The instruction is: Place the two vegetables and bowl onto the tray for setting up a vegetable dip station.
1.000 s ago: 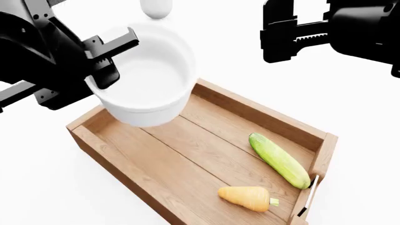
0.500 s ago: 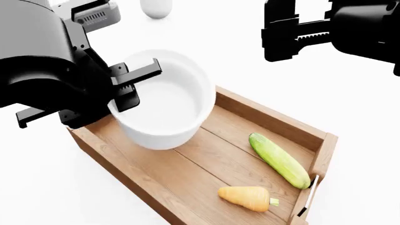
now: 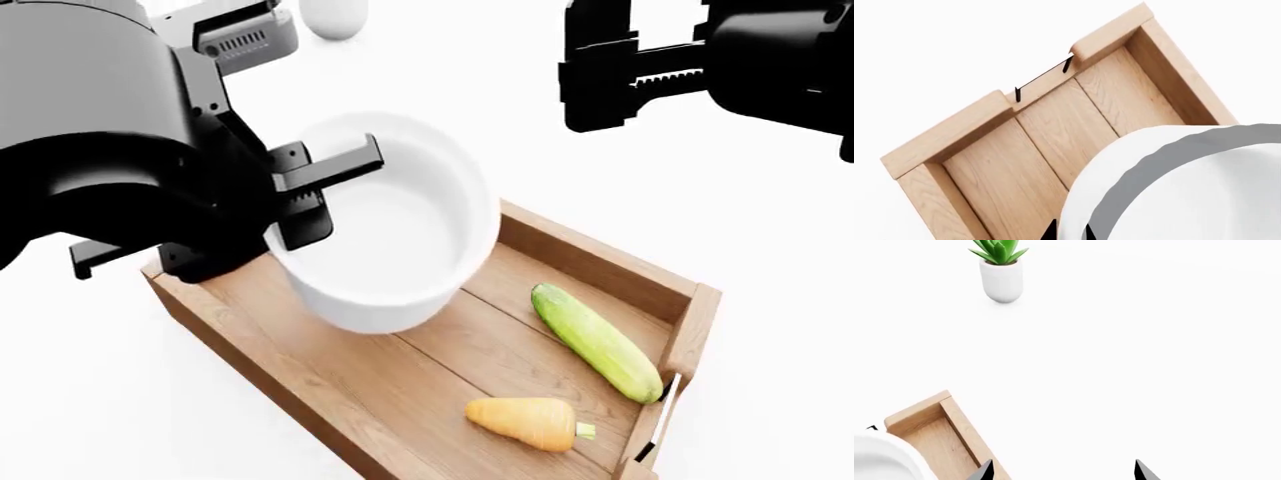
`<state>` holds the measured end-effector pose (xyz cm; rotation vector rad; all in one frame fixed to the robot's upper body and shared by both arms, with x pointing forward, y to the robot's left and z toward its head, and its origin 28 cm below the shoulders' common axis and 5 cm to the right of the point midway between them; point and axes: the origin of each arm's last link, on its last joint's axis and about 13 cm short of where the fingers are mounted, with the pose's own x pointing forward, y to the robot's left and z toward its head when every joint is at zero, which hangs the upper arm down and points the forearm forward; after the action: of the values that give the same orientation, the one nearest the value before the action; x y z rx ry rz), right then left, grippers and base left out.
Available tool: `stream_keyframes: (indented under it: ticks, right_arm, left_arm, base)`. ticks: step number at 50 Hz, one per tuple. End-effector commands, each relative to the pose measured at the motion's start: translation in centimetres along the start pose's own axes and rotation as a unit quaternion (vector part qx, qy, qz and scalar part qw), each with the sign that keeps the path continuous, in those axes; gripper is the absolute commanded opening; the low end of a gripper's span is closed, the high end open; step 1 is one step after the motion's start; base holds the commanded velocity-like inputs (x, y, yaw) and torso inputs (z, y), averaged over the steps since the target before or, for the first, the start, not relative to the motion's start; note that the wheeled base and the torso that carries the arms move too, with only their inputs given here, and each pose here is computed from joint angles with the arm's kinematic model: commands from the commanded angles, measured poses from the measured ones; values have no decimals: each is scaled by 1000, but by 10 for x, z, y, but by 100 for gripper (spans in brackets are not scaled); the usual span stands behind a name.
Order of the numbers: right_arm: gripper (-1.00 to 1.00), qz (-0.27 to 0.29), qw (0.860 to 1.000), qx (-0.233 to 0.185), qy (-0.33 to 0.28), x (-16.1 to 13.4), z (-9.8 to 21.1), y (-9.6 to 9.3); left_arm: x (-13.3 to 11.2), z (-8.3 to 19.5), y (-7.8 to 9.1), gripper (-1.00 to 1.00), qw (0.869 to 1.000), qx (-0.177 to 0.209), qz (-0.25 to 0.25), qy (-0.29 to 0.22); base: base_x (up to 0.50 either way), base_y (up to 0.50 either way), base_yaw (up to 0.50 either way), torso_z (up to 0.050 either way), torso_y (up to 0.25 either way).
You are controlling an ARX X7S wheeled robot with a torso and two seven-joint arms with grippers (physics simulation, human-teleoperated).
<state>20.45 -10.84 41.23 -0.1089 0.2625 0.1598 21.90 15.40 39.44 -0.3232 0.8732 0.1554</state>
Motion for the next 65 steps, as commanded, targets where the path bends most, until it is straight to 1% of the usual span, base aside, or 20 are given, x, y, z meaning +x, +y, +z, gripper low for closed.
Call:
stream_keyframes:
  ticks: [1,23,24,35,43,44,45,46,47,48,50,51,55,57,59,60,61,63,64,65]
  right_arm:
    - [100,1,1000,0,0,0,0,0]
    - [100,-1,1000,-1,-1,-1,0,0]
    - [100,-1,1000,0,-1,0,0,0]
    - [100,-2,1000,-2,-3,-2,1,0]
    - [100,-2,1000,-2,-4,-2,2,0]
    - [100,-2,1000,-1,-4,-2,2,0]
    - [100,-2,1000,-2,-4,-2,2,-1]
    - [100,-2,1000,-2,-5,-2,2,-1]
    - [100,-2,1000,-1,-5,-2,2,-1]
    - [100,-2,1000,-2,-5,-3,2,-1]
    - [100,-2,1000,-2,-7,-3,3,-1]
    - [100,-2,1000,-2,-7,-3,3,0]
    - [100,-4,1000,-2,-8,-4,3,-1]
    - [100,-5,1000,-1,-9,-5,3,-1]
    - [100,-6,1000,-1,-11,-6,4,-2]
    - [100,-7,1000,-1,-12,-6,3,-2]
    - [100,-8,1000,-1,-14,-7,4,-2]
    - [100,-9,1000,-3,-15,-7,4,-2]
    - [100,-9,1000,-3,-15,-8,4,-2]
    - [100,-9,1000,-4,-17,-8,5,-2]
  left_arm:
    - [-3,0,-2,-100,1000,-4,-5,-10]
    - [-3,-6,-4,-100,1000,10,-7,-2]
    - [-3,-7,-4,100,1000,10,-7,-1]
    - [0,-7,-4,100,1000,11,-2,-4]
    - [-4,-7,-4,100,1000,11,-11,-15]
    - [-7,-5,-4,100,999,13,-15,-37]
    - [-8,-4,-4,100,999,11,-18,-42]
    - [-11,-1,-4,100,998,10,-19,-66]
    - [-12,0,-4,100,997,11,-22,-69]
    - [-16,2,-4,100,996,10,-29,-87]
    - [-18,4,-3,100,995,11,-28,-100]
    - [-19,6,-1,100,992,14,-27,-120]
    - [-22,10,3,100,988,17,-26,-148]
    - [-22,13,8,100,985,23,-25,-172]
    - [-23,15,14,100,977,29,-21,-209]
    - [-22,14,16,100,978,28,-23,-204]
    - [-21,12,20,100,976,34,-25,-216]
    - [-16,12,26,100,972,39,-9,-230]
    - [-15,13,27,100,971,37,-10,-237]
    - [-13,15,30,100,965,33,-15,-260]
  base:
    - [0,0,0,0,10]
    - [0,0,0,0,1]
    - [0,0,0,0,0]
    - [0,0,0,0,0]
    - [0,0,0,0,0]
    - [0,0,0,0,0]
    - [0,0,0,0,0]
    - [0,0,0,0,0]
    - [0,0,0,0,0]
    - [0,0,0,0,0]
    - [0,0,0,0,0]
    - [0,0,0,0,0]
    - [0,0,0,0,0]
    - [0,0,0,0,0]
    - [0,0,0,0,0]
    - [0,0,0,0,0]
    - [0,0,0,0,0]
    - [0,0,0,0,0]
    - [0,0,0,0,0]
    - [0,0,0,0,0]
